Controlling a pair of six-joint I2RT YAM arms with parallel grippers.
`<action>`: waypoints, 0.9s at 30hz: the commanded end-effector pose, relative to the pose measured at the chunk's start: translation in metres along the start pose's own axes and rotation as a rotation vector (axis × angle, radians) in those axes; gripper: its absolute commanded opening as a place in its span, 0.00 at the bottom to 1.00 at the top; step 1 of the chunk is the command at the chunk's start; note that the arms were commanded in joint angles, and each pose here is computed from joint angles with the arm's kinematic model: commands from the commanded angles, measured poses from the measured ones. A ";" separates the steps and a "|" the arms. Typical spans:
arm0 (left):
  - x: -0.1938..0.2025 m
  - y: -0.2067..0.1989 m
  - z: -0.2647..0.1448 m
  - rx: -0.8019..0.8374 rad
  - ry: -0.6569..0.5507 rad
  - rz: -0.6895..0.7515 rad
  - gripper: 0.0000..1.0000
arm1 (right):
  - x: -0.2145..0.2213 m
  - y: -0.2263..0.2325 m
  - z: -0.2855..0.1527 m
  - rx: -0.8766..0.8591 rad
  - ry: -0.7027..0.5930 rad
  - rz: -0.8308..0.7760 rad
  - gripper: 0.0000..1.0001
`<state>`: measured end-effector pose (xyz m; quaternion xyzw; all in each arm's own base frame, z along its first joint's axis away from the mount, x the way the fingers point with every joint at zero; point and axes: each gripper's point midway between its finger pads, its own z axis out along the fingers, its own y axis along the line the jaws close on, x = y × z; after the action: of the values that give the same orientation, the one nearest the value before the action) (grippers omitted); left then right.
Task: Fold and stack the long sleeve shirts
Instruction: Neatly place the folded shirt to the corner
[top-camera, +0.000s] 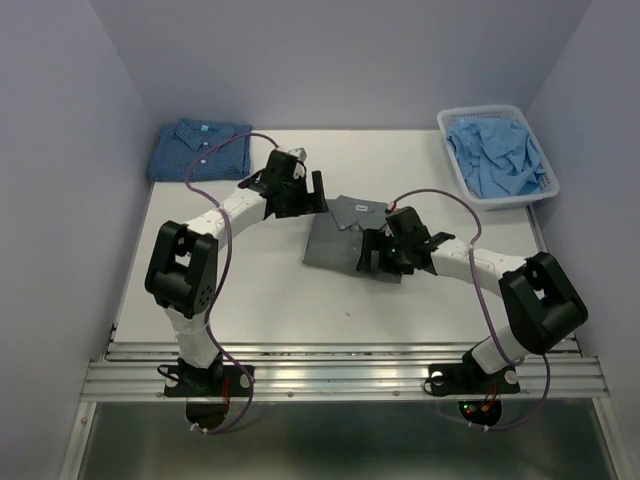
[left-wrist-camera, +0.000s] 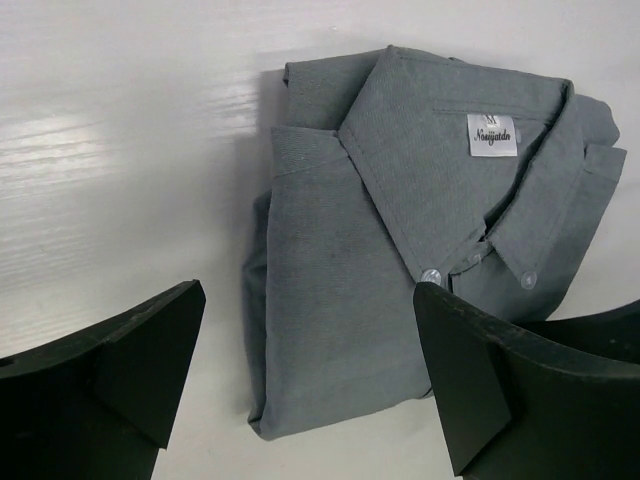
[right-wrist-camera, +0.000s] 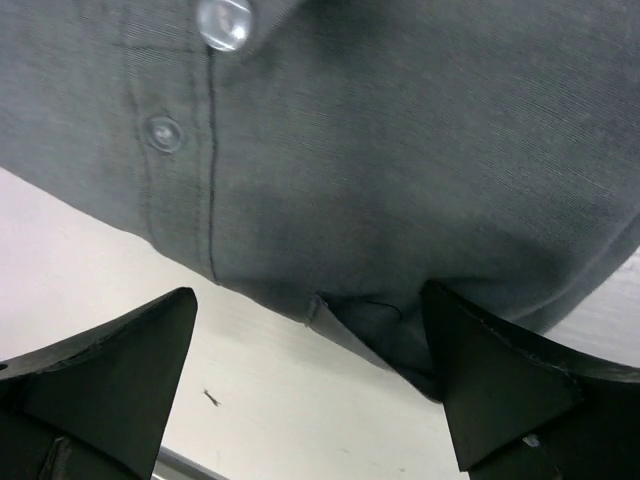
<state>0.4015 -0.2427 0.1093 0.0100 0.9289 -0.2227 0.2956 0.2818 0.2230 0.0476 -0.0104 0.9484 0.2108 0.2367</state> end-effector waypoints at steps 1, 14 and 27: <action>0.019 -0.013 0.011 0.114 0.049 0.009 0.99 | 0.008 -0.005 -0.003 -0.059 -0.021 0.021 1.00; 0.047 -0.026 0.034 0.312 0.081 0.110 0.99 | 0.018 -0.043 0.010 -0.097 0.008 -0.011 1.00; 0.080 -0.018 0.074 0.352 0.194 0.093 0.84 | 0.013 -0.036 0.010 -0.127 0.007 -0.045 1.00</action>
<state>0.3893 -0.3009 0.0486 0.1180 0.8845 -0.3771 0.2480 0.2915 0.2082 0.0437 -0.0446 0.9143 0.2982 0.2706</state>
